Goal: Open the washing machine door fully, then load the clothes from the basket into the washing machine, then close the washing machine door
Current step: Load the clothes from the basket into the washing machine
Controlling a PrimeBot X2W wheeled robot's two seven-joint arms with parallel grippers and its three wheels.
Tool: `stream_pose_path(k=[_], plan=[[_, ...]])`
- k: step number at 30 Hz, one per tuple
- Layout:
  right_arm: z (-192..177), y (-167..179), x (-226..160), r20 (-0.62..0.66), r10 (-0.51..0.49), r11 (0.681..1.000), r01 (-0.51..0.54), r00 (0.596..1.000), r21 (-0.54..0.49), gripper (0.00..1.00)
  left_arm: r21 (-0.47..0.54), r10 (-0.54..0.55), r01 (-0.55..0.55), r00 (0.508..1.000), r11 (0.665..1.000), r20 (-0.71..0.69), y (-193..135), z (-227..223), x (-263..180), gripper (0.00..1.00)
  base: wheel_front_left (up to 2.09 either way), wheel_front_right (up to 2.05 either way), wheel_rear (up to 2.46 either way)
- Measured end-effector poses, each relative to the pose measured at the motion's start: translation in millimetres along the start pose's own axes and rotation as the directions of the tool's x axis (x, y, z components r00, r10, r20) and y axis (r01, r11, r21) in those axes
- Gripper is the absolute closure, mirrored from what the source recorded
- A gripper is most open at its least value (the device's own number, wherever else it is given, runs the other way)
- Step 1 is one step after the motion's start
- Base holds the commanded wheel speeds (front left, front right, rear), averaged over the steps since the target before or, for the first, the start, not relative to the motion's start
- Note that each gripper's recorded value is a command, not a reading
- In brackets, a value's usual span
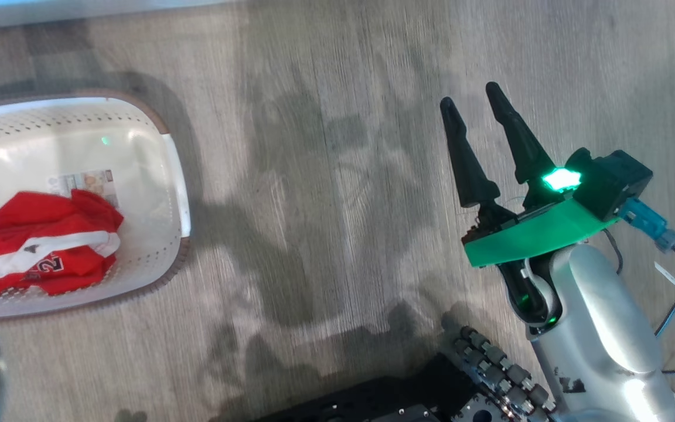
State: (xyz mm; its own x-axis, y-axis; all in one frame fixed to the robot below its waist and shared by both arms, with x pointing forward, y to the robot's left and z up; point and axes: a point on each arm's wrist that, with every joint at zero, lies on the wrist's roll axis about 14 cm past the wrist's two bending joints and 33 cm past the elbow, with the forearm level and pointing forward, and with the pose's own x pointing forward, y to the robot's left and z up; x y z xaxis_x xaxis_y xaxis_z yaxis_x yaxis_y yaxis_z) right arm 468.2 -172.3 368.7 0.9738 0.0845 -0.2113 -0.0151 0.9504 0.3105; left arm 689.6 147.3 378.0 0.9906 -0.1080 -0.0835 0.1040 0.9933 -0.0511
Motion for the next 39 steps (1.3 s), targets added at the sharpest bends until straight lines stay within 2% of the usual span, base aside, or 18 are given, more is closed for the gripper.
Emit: stream_pose_path(k=[15, 23, 30, 35, 39], plan=[[-26, -14, 4, -0.061, -0.031, 0.999, 0.032, 0.998, 0.02, 0.0, 0.143, -0.055, 0.05, 0.998, 0.988, 0.029, 13, 39, 71, 1.0, 0.0, 0.0, 0.0], [-38, -15, 6, -0.092, -0.03, 0.998, 0.034, 0.995, 0.044, 0.0, 0.189, -0.088, 0.076, 0.995, 0.979, 0.056, 5, 57, 104, 1.0, 0.0, 0.0, 0.0], [-40, -20, 6, -0.101, -0.038, 0.998, 0.044, 0.994, 0.052, 0.0, 0.158, -0.106, 0.079, 0.98, 0.984, 0.171, -4, 89, 127, 1.0, 0.0, 0.0, 0.0], [-42, -24, 5, -0.111, -0.05, 0.997, 0.056, 0.993, 0.057, 0.0, 0.116, -0.071, 0.03, 0.927, 0.993, 0.369, 1, 140, 134, 1.0, 0.0, 0.0, 0.0], [-45, -26, 3, -0.119, -0.057, 0.996, 0.065, 0.991, 0.064, 0.0, 0.124, -0.072, 0.025, 0.919, 0.992, 0.388, -1, 142, 138, 1.0, 0.0, 0.0, 0.0]])
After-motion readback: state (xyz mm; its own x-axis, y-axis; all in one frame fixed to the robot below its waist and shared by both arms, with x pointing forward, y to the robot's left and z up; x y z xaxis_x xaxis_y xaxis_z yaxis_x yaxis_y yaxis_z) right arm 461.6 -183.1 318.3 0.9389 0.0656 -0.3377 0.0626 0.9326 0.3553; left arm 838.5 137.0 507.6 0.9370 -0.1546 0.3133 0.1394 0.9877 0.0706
